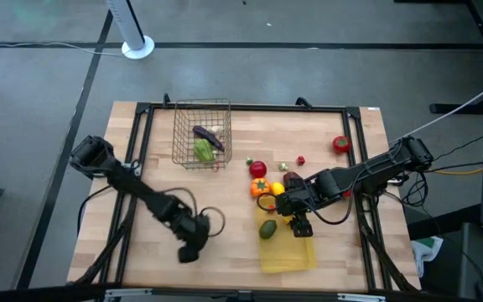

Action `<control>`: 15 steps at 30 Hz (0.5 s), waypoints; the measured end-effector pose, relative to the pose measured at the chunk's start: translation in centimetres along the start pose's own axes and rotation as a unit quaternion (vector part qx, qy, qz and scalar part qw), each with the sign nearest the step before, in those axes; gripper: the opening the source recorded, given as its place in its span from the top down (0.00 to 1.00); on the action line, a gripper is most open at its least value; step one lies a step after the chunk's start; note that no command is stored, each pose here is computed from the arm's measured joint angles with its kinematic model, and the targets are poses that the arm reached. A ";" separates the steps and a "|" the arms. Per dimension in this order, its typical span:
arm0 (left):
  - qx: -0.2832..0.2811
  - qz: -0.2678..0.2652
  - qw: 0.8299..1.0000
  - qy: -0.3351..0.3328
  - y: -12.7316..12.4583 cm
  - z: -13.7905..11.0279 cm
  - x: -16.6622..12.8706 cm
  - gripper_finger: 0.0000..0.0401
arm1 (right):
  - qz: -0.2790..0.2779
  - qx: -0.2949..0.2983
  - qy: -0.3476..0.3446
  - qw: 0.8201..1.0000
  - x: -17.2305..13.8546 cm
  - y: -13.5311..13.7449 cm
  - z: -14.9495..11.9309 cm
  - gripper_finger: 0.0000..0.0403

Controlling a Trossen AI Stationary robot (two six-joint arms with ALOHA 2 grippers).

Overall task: Sort produce into baskets
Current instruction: Put the onion into the brown wire basket

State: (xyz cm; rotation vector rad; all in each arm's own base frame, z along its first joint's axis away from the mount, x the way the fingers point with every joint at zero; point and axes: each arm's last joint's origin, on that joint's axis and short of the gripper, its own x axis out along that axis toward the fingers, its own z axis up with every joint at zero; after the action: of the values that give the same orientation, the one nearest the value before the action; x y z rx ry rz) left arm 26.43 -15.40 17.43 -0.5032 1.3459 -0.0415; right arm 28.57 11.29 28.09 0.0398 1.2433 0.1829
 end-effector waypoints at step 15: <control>0.046 -0.025 0.973 -0.224 6.2 10.4 -4.7 0.34 | 0.000 0.000 0.000 1.000 0.0 0.0 0.0 0.20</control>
State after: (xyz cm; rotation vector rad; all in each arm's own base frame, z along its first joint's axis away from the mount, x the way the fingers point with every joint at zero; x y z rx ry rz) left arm 33.44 -5.01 20.87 -0.4365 0.8844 -0.0278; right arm 28.57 11.29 28.09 0.0397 1.2437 0.1828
